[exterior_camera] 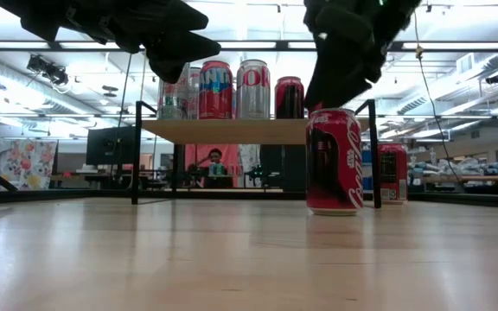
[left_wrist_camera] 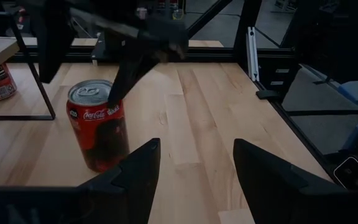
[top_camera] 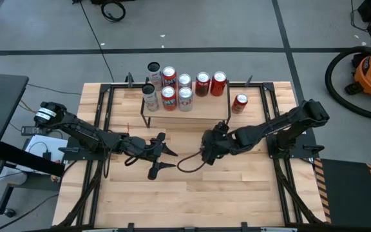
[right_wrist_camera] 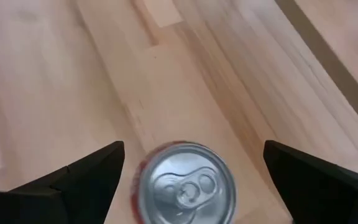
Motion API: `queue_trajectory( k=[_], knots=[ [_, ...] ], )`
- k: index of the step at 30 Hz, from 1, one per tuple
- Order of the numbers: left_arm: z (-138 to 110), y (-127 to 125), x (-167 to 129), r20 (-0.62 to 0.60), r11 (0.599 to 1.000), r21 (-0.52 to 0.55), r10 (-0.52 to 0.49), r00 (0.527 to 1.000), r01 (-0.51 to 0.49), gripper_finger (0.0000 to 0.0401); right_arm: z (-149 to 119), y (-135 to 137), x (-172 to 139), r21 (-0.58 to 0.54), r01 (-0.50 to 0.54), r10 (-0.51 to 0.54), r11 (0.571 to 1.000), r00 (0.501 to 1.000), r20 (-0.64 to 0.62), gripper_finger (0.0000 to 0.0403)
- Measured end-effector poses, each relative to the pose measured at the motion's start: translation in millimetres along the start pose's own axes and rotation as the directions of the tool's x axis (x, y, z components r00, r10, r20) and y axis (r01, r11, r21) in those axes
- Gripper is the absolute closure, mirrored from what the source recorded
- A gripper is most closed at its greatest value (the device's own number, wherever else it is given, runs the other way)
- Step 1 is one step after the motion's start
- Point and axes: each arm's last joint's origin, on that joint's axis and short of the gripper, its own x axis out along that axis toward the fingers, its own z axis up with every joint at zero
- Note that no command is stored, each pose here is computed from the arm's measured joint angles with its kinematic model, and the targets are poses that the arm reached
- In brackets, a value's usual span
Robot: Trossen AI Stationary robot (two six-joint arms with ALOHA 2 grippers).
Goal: Place canned beverage on shelf
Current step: Put the red and white soda can on the shelf aligned with the other red and white soda can
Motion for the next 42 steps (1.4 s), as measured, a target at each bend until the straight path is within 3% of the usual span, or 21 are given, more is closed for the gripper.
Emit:
queue_trajectory(
  k=[4, 11, 14, 18, 20, 24, 27, 32, 36, 42],
  knots=[
    [0, 0, 0, 0.000, 1.000, -0.003, 0.000, 1.000, 0.000, 0.0188, -13, 1, 8, 0.047, 0.029, -0.030, 0.998, 0.999, 0.023, 0.0007],
    [0, 0, 0, 0.000, 1.000, -0.003, 0.000, 1.000, 0.000, 0.0188, -32, -2, 24, 0.095, -0.022, 0.023, 0.995, 1.000, -0.008, 0.0014],
    [0, 0, 0, 0.000, 1.000, -0.003, 0.001, 1.000, -0.001, 0.0188, -30, -6, 27, 0.045, -0.068, 0.070, 0.997, 0.996, -0.046, 0.0034],
    [0, 0, 0, 0.000, 1.000, -0.003, 0.000, 1.000, 0.000, 0.0188, -27, -10, 30, -0.108, -0.148, 0.139, 0.983, 0.987, -0.084, 0.0074],
    [0, 0, 0, 0.000, 1.000, -0.003, 0.000, 1.000, 0.000, 0.0188, -24, -11, 31, -0.205, -0.211, 0.192, 0.956, 0.976, -0.107, 0.0088],
    [0, 0, 0, 0.000, 1.000, -0.002, 0.001, 1.000, -0.001, 0.0188, -23, -12, 31, -0.402, -0.345, 0.306, 0.848, 0.938, -0.161, 0.0089],
    [0, 0, 0, 0.000, 1.000, -0.002, 0.000, 1.000, 0.000, 0.0188, -23, -12, 32, -0.465, -0.372, 0.328, 0.804, 0.928, -0.175, 0.0069],
    [0, 0, 0, 0.000, 1.000, -0.002, 0.000, 1.000, 0.000, 0.0188, -26, -19, 37, -0.472, -0.299, 0.230, 0.829, 0.953, -0.199, 0.0015],
    [0, 0, 0, 0.000, 1.000, -0.001, 0.000, 1.000, 0.000, 0.0188, -12, -19, 26, -0.458, -0.257, 0.190, 0.851, 0.964, -0.187, 0.0018],
    [0, 0, 0, 0.001, 1.000, -0.002, 0.000, 1.000, 0.000, 0.0188, 8, -9, 7, -0.379, -0.247, 0.209, 0.892, 0.968, -0.138, 0.0019]
  ],
)
